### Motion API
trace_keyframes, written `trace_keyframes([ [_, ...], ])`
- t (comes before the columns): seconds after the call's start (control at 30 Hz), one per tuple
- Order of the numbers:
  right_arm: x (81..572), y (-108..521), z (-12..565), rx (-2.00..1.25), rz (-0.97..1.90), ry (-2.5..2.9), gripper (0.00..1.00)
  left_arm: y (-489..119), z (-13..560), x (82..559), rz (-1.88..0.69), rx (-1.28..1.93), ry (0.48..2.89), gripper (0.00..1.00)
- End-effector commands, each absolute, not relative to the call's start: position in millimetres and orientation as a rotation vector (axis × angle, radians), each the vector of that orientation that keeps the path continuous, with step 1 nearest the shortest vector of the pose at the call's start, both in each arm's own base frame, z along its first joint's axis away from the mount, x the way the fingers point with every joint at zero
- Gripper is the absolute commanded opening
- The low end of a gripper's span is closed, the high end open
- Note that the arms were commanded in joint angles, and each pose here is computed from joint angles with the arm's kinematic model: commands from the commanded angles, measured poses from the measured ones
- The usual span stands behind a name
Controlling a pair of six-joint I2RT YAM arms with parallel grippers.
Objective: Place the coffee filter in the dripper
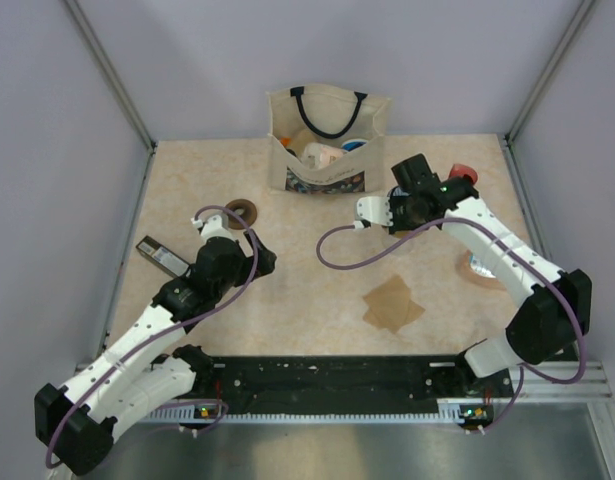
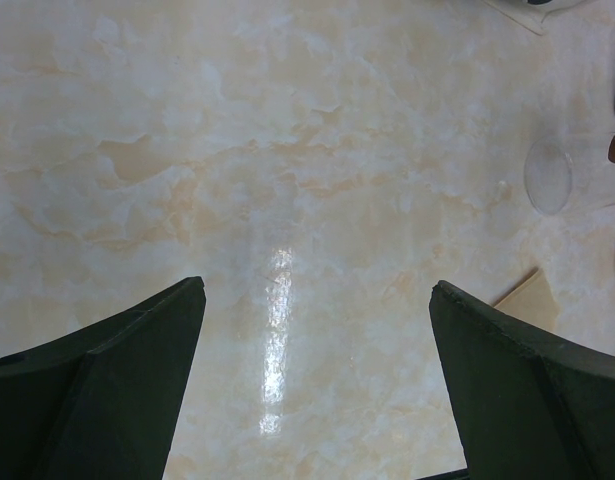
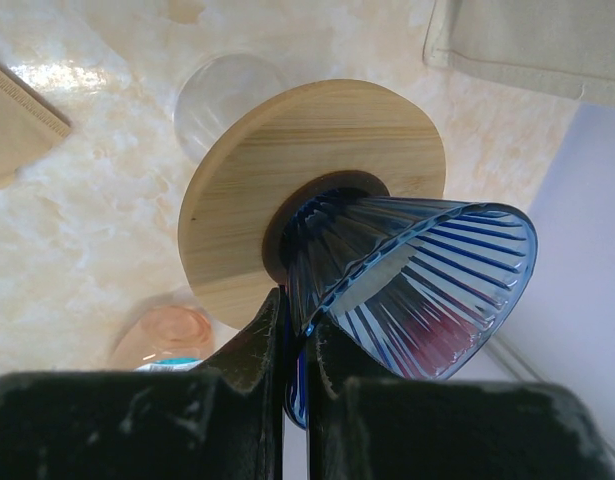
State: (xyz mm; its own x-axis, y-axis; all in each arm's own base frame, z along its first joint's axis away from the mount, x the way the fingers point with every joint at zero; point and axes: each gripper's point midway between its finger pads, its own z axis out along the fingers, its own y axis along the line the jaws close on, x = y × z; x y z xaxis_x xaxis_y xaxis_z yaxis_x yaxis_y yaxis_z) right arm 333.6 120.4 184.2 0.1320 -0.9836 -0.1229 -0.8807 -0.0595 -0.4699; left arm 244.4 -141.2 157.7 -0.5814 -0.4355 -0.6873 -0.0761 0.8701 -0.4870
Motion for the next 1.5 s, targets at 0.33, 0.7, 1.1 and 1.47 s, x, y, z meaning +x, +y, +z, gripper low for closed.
trace_keyframes([
  [0.33,305.8,131.1,132.2,-2.04,-0.1,1.934,0.0,-141.2,172.3,248.7,-0.521,-0.362,2.116,0.99],
  [0.7,292.9,134.9,110.5,-2.09,0.011,1.994,0.0,-138.9,175.5,248.9,-0.51,-0.363,2.109,0.99],
  [1.1,327.8,139.1,168.8,-2.054,-0.151,1.881,0.1,-143.2,177.2,251.7,-0.528,-0.35,2.104,0.99],
  [1.47,340.0,145.6,192.3,-2.014,-0.178,1.828,0.4,-145.9,188.4,250.8,-0.559,-0.332,2.082,0.99],
])
